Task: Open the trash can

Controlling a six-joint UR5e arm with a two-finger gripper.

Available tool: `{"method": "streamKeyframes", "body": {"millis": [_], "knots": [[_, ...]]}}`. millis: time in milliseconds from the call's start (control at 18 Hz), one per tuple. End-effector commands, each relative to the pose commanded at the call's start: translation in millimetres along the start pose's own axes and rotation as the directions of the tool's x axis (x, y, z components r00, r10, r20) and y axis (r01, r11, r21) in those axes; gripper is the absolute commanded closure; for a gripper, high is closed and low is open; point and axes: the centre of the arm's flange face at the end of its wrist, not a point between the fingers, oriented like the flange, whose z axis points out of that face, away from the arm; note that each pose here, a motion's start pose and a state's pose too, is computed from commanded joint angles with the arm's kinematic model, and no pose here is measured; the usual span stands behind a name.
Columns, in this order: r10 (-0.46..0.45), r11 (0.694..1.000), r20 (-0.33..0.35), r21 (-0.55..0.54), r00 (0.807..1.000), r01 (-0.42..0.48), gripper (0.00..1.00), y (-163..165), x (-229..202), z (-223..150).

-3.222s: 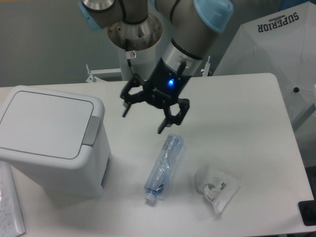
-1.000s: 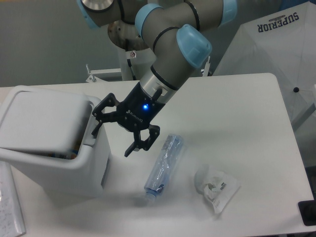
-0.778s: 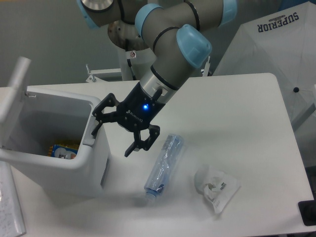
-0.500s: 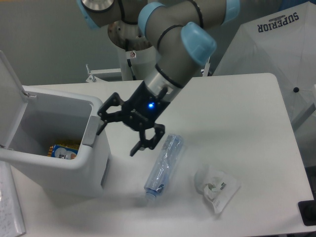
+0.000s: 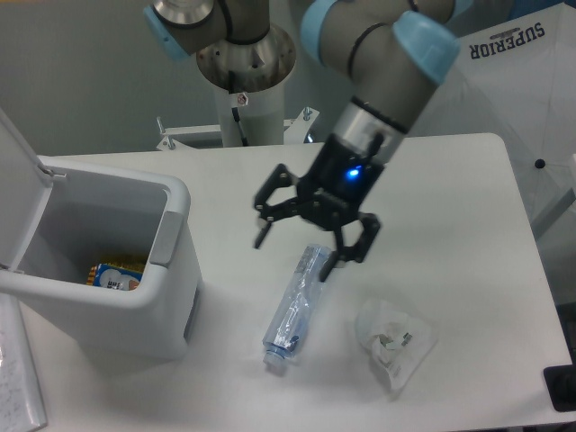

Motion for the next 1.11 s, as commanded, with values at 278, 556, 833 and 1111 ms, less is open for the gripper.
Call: {"method": "streamKeyframes", "body": {"millis": [278,556,833,1111], "knots": [[0.184,0.978,0.103,-0.12,0.978,-0.171,0.0,25.2,-41.3,-11.4],[0.371,0.845,0.183,-0.473,0.91,-0.249,0.0,63.5,-75.1,-3.5],[0.405,0.765,0.215,-0.612,0.889,-0.2,0.0,63.8,-94.2,-1.5],[0.377,0.665,0.115,-0.725,0.919,-0.182,0.0,28.5,-102.4,12.2]]}}
